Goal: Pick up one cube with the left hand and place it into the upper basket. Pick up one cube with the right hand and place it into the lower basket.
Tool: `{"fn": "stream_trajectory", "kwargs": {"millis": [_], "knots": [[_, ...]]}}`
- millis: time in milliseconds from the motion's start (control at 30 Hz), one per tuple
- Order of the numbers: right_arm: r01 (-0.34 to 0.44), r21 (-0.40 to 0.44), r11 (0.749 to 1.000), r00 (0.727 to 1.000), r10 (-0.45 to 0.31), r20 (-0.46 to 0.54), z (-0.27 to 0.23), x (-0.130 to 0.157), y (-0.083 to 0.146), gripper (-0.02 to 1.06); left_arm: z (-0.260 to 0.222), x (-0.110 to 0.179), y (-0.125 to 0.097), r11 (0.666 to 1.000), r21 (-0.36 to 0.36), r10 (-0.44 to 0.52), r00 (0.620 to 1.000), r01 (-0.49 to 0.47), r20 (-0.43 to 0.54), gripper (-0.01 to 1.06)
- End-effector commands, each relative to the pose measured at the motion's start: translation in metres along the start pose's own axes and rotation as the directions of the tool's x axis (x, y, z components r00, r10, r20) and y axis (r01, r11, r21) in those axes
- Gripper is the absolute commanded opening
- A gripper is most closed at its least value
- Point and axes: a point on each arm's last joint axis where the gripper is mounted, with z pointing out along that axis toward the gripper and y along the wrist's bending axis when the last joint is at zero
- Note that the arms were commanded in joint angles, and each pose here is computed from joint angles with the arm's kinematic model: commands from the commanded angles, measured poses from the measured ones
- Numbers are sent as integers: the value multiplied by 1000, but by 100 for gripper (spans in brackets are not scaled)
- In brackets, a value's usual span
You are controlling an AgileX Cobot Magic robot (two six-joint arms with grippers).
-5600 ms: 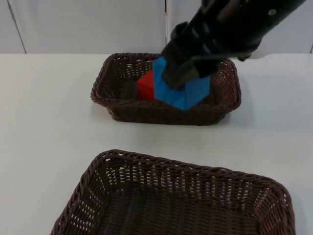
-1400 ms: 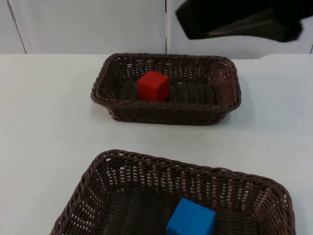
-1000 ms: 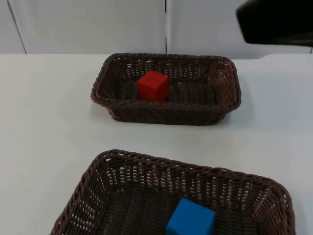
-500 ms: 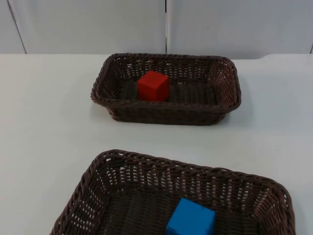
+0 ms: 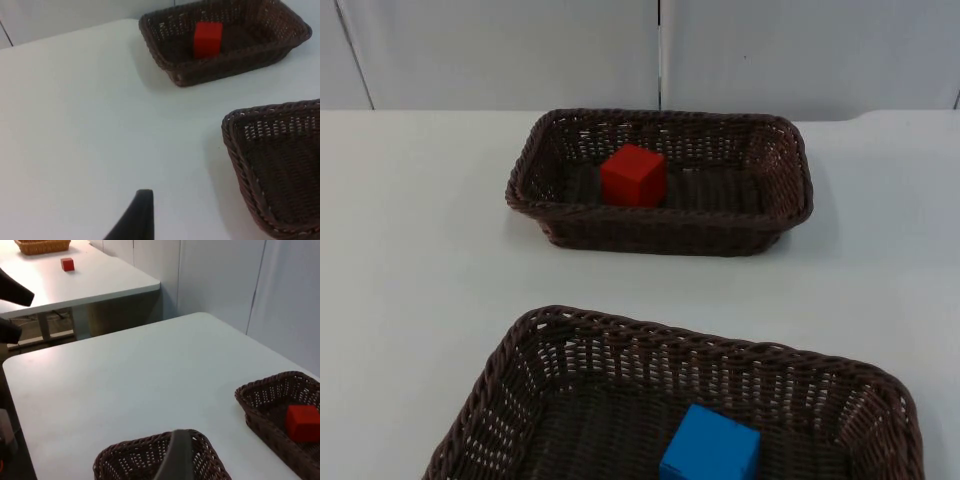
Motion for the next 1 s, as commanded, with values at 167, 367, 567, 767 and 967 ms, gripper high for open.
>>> {"fn": "stream_trajectory", "kwargs": {"millis": [167, 367, 567, 767, 967], "knots": [[5, -13, 1000, 1000, -5, -17, -18, 6, 3, 68, 1, 2, 2, 999, -15, -29, 1000, 29, -6, 105], [-19, -17, 1000, 998, 18, -65, -34, 14, 5, 68, 1, 2, 3, 998, -31, -47, 999, 47, -6, 105], [-47, 5, 999, 992, 47, -116, -46, 23, 4, 68, 1, 2, 3, 998, -31, -47, 999, 47, -6, 105], [-57, -1, 998, 987, 56, -147, -65, 33, 7, 68, 1, 2, 3, 998, -31, -47, 999, 47, -4, 105], [-75, 46, 996, 984, 82, -161, -80, 42, 5, 68, 1, 2, 3, 998, -31, -47, 999, 47, -4, 105]]}}
